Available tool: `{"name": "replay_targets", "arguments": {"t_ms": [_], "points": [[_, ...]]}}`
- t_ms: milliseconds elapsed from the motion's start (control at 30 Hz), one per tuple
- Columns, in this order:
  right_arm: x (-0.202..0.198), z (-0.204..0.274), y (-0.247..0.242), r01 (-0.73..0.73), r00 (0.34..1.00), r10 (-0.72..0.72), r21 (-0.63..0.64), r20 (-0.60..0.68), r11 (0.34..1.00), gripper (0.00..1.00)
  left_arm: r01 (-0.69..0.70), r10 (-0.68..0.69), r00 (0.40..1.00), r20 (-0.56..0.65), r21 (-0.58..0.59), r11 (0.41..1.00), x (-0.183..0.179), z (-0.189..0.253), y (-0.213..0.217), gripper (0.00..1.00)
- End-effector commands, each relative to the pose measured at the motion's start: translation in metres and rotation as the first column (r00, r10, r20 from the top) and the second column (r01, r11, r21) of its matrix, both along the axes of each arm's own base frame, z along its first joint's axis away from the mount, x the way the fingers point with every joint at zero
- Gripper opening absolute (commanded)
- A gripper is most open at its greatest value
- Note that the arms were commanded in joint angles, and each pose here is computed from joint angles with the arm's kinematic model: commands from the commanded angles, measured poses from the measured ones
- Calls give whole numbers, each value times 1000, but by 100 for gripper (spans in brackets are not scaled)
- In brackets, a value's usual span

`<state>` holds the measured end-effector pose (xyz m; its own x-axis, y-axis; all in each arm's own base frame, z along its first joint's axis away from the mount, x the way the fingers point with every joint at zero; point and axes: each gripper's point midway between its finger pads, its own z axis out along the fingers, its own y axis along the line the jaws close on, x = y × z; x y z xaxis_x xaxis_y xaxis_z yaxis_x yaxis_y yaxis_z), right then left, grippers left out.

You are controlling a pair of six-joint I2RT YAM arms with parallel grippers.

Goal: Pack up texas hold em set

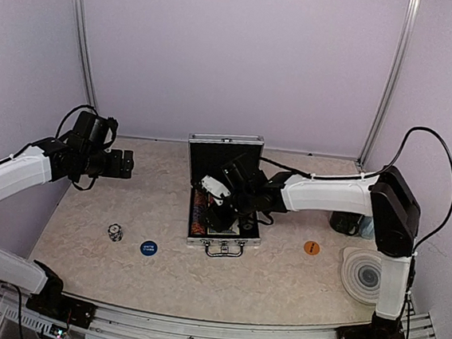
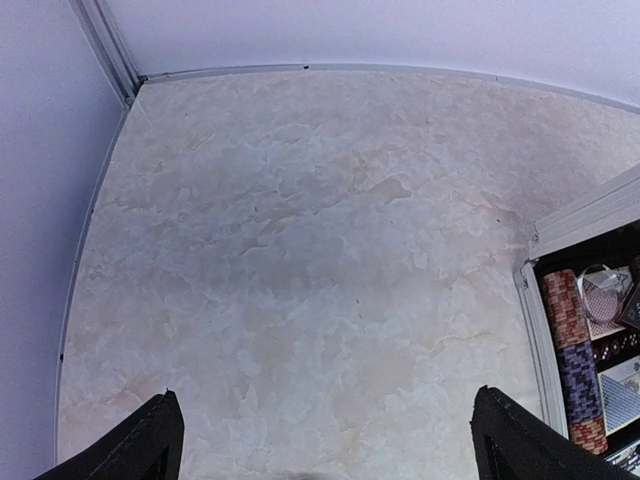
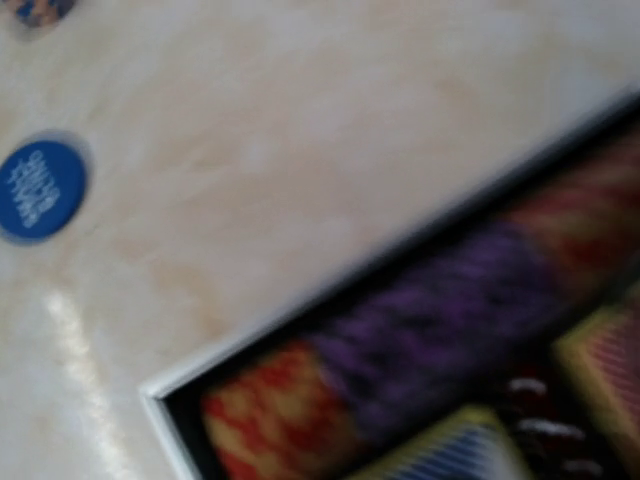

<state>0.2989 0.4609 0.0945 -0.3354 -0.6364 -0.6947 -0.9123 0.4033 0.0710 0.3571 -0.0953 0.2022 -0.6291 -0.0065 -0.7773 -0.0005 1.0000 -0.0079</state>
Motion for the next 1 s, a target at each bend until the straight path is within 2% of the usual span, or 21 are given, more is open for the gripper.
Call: {"name": "replay_targets", "arguments": {"t_ms": [0,67,200,367,500,767,967], "points": [[21,60,-17,90,981,-101,72,166,993,63,-61,63,995,83,-29,998,3,24,11,99],[21,67,-25,107,974,-118,70,191,992,72,-75,76,995,61,-16,997,2,20,13,99],[21,70,-42,154,961,-165,65,221,986,85,-116,116,993,-13,22,993,-1,3,19,99],[19,76,-60,195,944,-208,73,254,978,99,-113,112,993,-23,-7,994,-6,-1,18,99],[16,73,-70,209,939,-217,58,267,976,99,-79,77,994,-77,-30,996,-11,-9,10,99],[17,59,-79,238,934,-234,20,270,971,99,-198,182,949,-256,-38,979,-33,-33,13,99],[19,55,-79,239,933,-233,13,275,971,99,-177,151,944,-292,-64,982,-49,-37,4,99]]}}
